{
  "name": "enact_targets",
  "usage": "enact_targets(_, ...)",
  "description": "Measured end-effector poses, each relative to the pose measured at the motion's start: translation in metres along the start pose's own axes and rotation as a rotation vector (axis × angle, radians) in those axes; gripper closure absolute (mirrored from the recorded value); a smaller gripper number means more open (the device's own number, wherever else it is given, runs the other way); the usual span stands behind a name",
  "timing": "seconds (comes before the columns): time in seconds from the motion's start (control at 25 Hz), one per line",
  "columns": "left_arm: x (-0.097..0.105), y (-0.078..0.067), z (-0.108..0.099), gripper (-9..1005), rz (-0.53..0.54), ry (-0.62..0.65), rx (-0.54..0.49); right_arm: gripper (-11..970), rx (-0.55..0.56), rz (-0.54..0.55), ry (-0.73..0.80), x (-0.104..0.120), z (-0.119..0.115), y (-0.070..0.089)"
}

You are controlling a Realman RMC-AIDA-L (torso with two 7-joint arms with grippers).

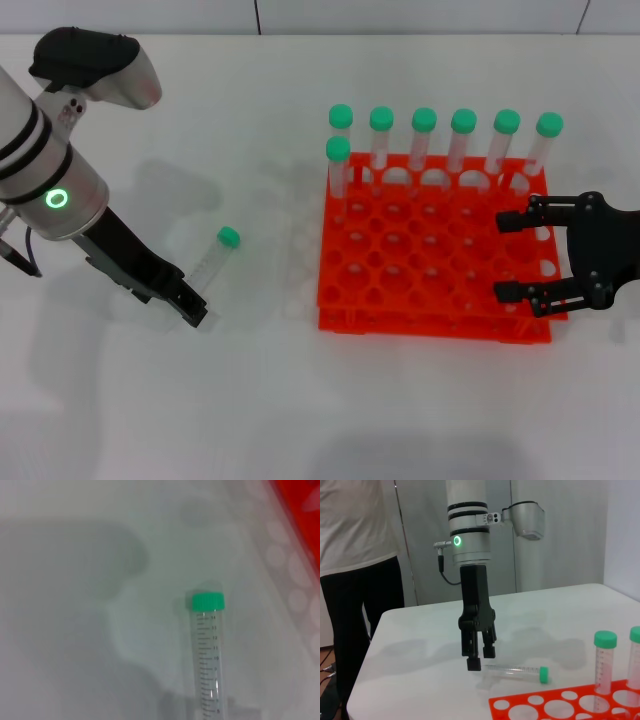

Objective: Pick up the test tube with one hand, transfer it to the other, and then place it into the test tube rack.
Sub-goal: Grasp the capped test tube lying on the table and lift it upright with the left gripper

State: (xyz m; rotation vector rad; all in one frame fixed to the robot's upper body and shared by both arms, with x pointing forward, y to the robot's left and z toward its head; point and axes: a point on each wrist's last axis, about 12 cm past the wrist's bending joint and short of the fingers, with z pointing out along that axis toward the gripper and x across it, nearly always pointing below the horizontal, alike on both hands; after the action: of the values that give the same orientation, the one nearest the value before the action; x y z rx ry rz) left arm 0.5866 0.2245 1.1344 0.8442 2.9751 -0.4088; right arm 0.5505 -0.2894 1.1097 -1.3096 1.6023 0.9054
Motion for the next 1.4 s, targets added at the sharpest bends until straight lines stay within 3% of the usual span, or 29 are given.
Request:
enact_targets(0.24,-0.003,-0.002,0.003,266,0.005,-0.001,-0.010,139,0.000,-0.005,0.000,0.000,0.000,0.000)
enact_targets(0.48,-0.003,-0.001,0.008,485,-0.011,0.001,-0.015,140,0.000,-0.007,0.000,0.000,0.000,0.000)
enact_targets(0.68,-0.005,0.000,0.011,568,-0.022,0.002,-0.019,140,0.000,-0.005,-0.001,0.001,0.000,0.001)
enact_targets(1.24,-0.011,-0.005,0.016,642,0.000,0.017,-0.067,141,0.013,-0.010,-0.004,0.003,0.000,0.002)
enact_targets(1.4,-0.015,-0.007,0.012,772,0.008,-0.004,-0.072,141,0.017,-0.012,-0.006,0.004,-0.001,0.002)
